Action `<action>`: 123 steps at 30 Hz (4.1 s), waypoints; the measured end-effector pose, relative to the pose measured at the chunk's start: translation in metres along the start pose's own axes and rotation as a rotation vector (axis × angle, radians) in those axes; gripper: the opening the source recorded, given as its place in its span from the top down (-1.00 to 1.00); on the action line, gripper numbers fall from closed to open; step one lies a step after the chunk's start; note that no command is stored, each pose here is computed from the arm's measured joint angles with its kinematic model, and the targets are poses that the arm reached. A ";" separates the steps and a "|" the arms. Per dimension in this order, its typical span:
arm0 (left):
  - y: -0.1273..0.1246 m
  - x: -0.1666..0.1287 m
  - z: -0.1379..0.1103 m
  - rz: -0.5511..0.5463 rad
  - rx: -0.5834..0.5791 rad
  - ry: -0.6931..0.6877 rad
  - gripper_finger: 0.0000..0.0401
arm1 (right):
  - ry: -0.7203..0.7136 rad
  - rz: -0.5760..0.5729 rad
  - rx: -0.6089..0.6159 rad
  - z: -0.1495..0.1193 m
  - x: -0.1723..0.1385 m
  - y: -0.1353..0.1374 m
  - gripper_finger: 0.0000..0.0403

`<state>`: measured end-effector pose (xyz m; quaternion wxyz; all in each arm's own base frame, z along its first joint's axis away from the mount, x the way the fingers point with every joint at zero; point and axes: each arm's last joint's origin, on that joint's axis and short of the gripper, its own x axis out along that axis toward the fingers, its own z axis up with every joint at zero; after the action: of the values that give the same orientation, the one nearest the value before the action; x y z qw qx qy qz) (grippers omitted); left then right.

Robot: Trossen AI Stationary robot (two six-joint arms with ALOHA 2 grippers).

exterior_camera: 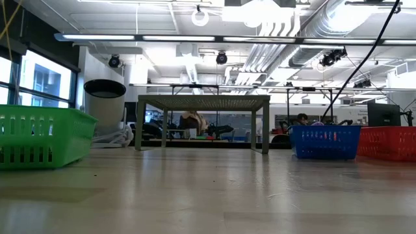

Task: Pick & Place Office Desk Supplies
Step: Put the orange rubber band into the red bin

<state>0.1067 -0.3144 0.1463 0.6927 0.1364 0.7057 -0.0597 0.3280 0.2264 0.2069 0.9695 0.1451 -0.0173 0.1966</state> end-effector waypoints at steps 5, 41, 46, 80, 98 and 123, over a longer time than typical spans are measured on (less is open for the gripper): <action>-0.002 0.000 0.000 -0.032 -0.007 0.010 -0.17 | 0.000 0.001 0.002 0.000 0.000 0.000 0.30; 0.011 -0.009 0.012 -0.097 -0.056 -0.109 1.00 | 0.061 0.015 -0.015 -0.005 0.000 0.000 0.30; 0.034 -0.043 0.030 -0.111 -0.127 -0.243 1.00 | 0.046 0.063 -0.090 -0.004 -0.001 0.004 0.30; 0.241 -0.126 0.187 0.122 -0.202 -0.943 1.00 | 0.184 -0.916 -0.630 -0.001 -0.068 0.065 0.30; 0.327 -0.080 0.193 -0.006 -0.441 -1.207 1.00 | 0.285 -0.909 -0.197 -0.030 -0.094 0.037 0.30; 0.294 -0.075 0.187 0.342 -0.692 -1.269 1.00 | 0.366 -1.075 -0.288 -0.011 -0.063 -0.041 0.30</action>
<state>0.3676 -0.0931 0.2455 0.9703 -0.0424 0.1172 0.2074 0.2853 0.1702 0.1795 0.9304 -0.0361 0.1997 -0.3052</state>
